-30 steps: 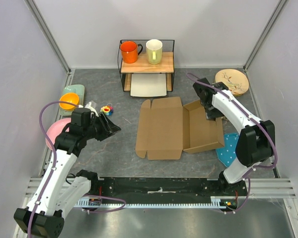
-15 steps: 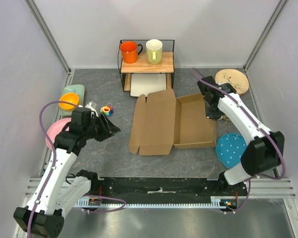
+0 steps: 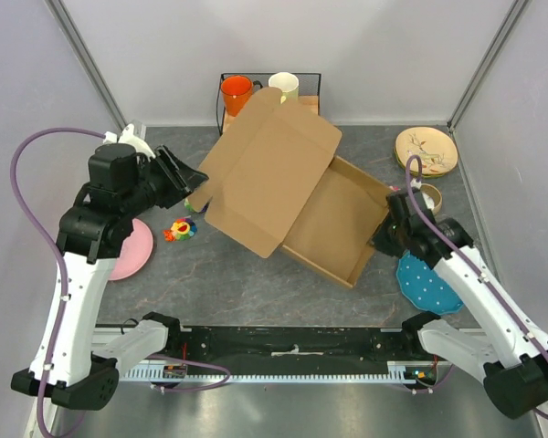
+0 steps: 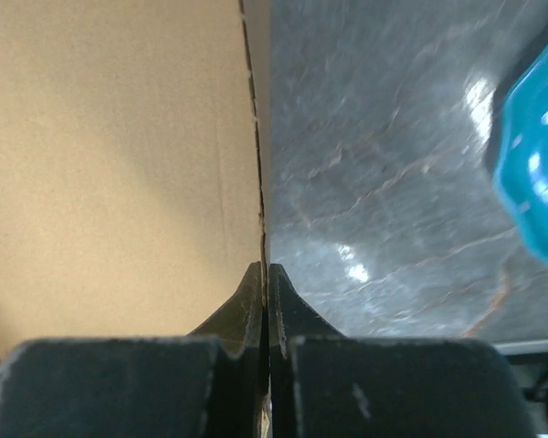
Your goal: Fold the paper box
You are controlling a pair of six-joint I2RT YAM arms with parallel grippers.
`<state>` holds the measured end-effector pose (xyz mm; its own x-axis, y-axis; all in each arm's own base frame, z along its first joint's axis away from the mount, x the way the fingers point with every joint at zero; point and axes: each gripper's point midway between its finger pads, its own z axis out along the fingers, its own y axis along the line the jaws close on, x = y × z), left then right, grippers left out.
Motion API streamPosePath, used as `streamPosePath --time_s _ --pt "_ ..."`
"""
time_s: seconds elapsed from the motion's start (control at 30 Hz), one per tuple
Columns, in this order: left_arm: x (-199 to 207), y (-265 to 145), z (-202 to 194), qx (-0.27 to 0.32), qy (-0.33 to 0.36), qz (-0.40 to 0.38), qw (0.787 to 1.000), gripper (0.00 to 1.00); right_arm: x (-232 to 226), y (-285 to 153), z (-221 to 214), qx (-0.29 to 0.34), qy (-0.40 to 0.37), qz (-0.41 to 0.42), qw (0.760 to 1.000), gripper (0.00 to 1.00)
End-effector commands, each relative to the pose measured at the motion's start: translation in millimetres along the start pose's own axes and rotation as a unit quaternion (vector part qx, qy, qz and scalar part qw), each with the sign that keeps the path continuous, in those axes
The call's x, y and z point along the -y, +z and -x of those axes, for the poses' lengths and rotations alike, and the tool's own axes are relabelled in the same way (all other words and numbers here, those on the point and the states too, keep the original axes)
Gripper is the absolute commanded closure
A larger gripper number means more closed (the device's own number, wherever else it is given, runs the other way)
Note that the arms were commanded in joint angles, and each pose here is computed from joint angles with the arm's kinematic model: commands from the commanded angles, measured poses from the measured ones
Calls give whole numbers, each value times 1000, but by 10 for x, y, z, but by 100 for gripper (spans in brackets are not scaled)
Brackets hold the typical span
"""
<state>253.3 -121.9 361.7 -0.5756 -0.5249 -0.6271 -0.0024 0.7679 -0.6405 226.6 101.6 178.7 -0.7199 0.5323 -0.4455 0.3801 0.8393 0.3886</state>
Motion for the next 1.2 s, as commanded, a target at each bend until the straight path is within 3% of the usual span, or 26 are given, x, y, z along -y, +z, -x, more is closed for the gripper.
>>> streamPosePath --time_s 0.0,0.13,0.3,0.7,0.73,0.8,0.83,0.9,1.07,1.17 --pt "-69 6 62 9 -13 35 999 51 -401 46 -40 17 167 75 983 100" --pt "-219 36 -36 4 -27 63 998 50 -489 89 -170 30 212 82 973 100" --pt "-362 -75 49 42 -35 113 992 50 -550 320 -340 51 273 72 958 100" --pt "-448 -85 -161 21 -30 136 990 50 -819 773 -1322 37 326 2 945 100" --pt "-470 -72 -201 16 -28 138 990 50 -822 807 -1381 33 320 -6 947 98" --pt "-500 -60 -234 13 -26 141 990 50 -841 820 -1401 33 309 -6 950 84" --pt "-533 -34 -261 11 -25 145 989 50 -848 814 -1397 35 305 -4 952 67" --pt "-566 -3 -312 4 -23 147 989 50 -849 779 -1355 41 289 3 956 49" --pt "-608 64 -372 0 -23 144 989 50 -863 626 -1250 54 212 7 976 30" --pt "-661 73 -408 0 -18 148 989 50 -1061 368 -1158 48 88 25 995 22"
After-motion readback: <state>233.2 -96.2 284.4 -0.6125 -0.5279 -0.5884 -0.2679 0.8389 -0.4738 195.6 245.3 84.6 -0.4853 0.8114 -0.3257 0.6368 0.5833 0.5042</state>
